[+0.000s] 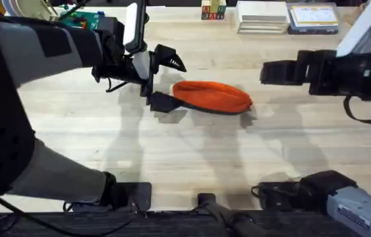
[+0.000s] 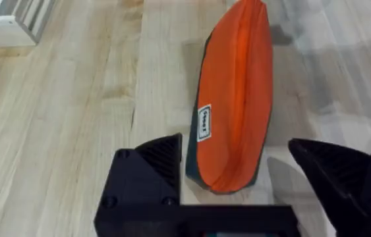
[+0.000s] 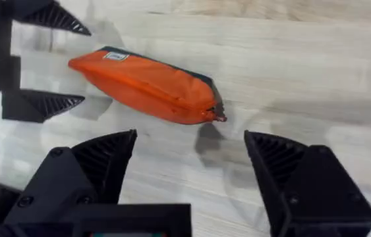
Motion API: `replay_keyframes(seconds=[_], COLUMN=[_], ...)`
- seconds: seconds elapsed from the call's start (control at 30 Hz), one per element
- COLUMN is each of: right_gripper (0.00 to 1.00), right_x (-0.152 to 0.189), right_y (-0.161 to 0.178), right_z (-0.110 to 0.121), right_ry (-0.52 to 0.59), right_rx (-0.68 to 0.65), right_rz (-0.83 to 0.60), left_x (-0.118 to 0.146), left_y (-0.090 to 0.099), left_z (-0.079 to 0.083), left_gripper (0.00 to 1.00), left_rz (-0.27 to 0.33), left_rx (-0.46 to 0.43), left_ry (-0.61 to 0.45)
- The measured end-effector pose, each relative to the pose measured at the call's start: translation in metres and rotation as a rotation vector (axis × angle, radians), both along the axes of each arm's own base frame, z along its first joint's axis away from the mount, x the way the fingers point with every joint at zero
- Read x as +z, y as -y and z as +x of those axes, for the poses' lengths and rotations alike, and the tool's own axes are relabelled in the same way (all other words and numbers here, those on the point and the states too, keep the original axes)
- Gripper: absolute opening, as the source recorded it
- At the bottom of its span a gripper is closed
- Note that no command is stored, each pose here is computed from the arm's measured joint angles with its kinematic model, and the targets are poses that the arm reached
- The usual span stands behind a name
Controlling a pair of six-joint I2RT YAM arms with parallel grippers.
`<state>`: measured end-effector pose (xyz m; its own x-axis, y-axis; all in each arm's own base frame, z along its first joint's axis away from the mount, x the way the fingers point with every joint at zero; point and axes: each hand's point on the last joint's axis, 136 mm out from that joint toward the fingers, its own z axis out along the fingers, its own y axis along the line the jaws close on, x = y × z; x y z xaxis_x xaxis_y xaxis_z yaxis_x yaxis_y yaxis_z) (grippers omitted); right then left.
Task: Unzip the bag, pick up the pens from the table one at a time and place them inside, then zip the bag closed.
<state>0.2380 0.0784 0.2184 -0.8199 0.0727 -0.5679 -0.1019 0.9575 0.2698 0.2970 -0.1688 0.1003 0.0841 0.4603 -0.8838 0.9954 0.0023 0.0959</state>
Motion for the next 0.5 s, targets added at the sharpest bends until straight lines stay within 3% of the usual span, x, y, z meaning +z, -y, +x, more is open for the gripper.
replay_keyframes(seconds=[0.23, 0.5], right_gripper=[0.997, 0.997], right_x=[0.0, 0.006], right_y=[-0.014, -0.015], right_z=[-0.005, -0.011], right_ry=[0.019, 0.045], right_rx=[0.112, 0.13], right_rz=[-0.035, -0.037], left_x=[0.022, 0.083], left_y=[-0.007, -0.027], left_z=[-0.007, -0.025], left_gripper=[0.994, 0.994], left_rz=[0.073, 0.186], left_rx=[0.034, 0.214], left_ry=[0.04, 0.124])
